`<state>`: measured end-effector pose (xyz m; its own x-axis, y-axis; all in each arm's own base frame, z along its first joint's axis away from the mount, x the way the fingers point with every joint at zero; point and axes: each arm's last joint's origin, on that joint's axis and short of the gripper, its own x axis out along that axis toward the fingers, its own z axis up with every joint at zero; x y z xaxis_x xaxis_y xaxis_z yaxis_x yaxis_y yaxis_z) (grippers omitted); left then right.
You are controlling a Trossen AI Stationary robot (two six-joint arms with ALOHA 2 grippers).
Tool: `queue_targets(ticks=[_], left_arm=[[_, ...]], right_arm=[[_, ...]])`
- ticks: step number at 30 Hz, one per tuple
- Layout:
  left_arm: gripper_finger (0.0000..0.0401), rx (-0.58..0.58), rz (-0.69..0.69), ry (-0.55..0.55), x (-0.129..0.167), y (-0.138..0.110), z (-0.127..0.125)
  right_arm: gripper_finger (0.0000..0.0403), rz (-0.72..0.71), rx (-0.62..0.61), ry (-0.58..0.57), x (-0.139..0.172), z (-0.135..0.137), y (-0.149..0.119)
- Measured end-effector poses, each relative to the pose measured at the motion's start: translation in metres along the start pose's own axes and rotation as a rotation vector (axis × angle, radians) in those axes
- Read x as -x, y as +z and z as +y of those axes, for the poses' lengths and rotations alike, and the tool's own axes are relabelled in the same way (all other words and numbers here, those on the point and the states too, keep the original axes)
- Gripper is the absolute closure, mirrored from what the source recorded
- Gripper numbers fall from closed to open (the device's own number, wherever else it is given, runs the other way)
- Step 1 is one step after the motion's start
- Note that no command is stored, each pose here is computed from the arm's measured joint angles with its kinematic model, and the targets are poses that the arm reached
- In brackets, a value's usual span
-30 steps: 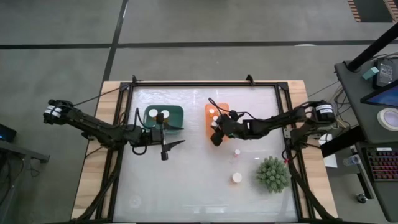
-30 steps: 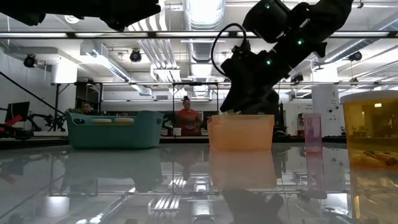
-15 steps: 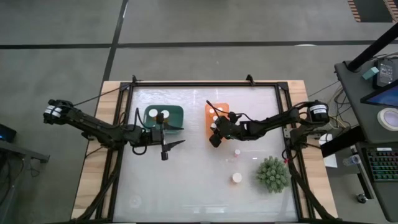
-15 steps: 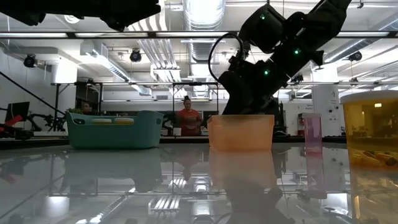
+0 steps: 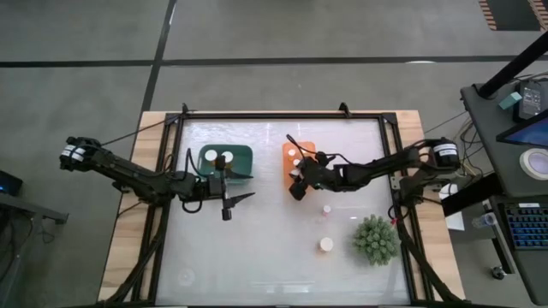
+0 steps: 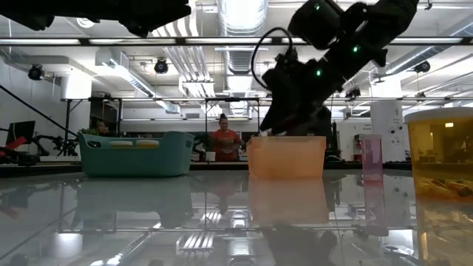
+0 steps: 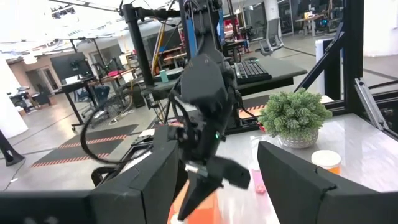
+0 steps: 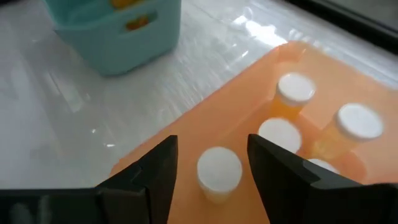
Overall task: Pick and place medicine bottles into bin by pill shape (circle, oval)
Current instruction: Put the small yellow pill bottle into the orange bin, then put the small pink pill bottle into the orange bin
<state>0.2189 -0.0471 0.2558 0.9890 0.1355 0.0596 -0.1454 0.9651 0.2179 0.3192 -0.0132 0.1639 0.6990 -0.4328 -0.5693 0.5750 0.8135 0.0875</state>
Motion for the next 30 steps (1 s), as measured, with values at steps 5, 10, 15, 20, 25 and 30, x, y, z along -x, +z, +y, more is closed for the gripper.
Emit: queue_targets(ticks=[5, 10, 15, 20, 25, 30], left_arm=[[0.0196, 0.000, 0.000, 0.000, 0.000, 0.000, 0.000], [0.0196, 0.001, 0.000, 0.000, 0.000, 0.000, 0.000], [0.0196, 0.005, -0.005, 0.001, 0.000, 0.001, 0.000], [0.0196, 0.028, -0.005, 0.001, 0.000, 0.001, 0.000], [0.0196, 0.086, -0.005, 0.001, 0.000, 0.000, 0.000], [0.0196, 0.136, -0.004, 0.001, 0.000, 0.000, 0.000]], right_arm=[[0.0219, -0.038, 0.009, 0.036, 0.026, 0.001, 0.015], [0.0224, -0.085, 0.068, 0.120, 0.063, 0.012, 0.024], [0.0230, -0.129, 0.106, 0.231, 0.098, 0.025, 0.021], [0.0236, -0.092, 0.069, 0.311, 0.127, 0.032, 0.014], [0.0243, 0.036, -0.059, 0.385, 0.149, 0.029, 0.006], [0.0251, 0.245, -0.207, 0.547, 0.157, 0.029, 0.002]])
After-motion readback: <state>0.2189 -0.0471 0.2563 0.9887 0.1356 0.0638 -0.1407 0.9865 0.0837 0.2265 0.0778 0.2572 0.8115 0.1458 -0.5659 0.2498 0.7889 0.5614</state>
